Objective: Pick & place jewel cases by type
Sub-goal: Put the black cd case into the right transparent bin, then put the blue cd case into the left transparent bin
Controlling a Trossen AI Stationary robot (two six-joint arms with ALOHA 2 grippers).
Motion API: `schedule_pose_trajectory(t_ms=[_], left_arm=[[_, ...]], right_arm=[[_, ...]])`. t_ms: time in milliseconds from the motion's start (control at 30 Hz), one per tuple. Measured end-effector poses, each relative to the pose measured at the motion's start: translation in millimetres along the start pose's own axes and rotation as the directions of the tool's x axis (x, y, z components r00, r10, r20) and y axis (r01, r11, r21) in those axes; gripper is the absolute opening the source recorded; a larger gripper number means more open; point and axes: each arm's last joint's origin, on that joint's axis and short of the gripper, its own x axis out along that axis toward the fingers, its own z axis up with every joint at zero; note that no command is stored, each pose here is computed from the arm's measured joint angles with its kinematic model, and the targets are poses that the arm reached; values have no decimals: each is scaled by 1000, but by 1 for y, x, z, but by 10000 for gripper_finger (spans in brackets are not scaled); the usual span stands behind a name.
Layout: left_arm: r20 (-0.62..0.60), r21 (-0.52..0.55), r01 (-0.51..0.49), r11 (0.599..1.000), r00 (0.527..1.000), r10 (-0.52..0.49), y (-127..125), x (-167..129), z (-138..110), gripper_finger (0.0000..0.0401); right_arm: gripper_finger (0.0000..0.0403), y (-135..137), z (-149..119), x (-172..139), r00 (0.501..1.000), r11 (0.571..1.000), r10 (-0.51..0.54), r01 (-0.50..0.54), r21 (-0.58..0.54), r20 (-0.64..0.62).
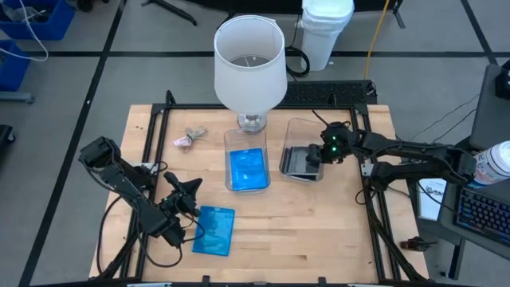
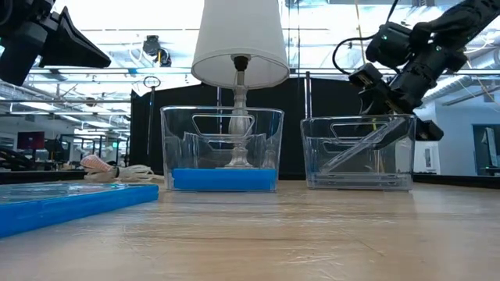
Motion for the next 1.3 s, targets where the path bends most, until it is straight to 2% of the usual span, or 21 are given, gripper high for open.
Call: schedule_pose_trajectory(t_ms=[100,300,667,833,1000,1200,1300], left_arm=[[0,8,0,1000,1000,0,0,0,0,6],[1,16,0,1000,1000,0,0,0,0,34],[6,21,-2,1000,1000,2,0,0,0,42],[9,20,-5,1000,1000,5,0,0,0,42],[1,17,-14,1000,1000,14,1,3,1,42],[-4,10,-34,999,999,34,2,8,2,42],[-11,-1,-39,999,999,39,2,11,3,42]], right_arm=[[212,8,1,-8,999,999,-49,49,-24,3],[212,25,-1,-21,995,992,-99,99,-72,10],[212,18,-13,-3,960,966,-257,251,-64,-113],[212,24,-11,-10,943,949,-314,308,-70,-113],[212,48,-6,-34,933,930,-356,348,-115,-59],[212,79,-4,-62,942,928,-335,332,-170,13],[212,96,-5,-79,946,916,-320,324,-234,57]])
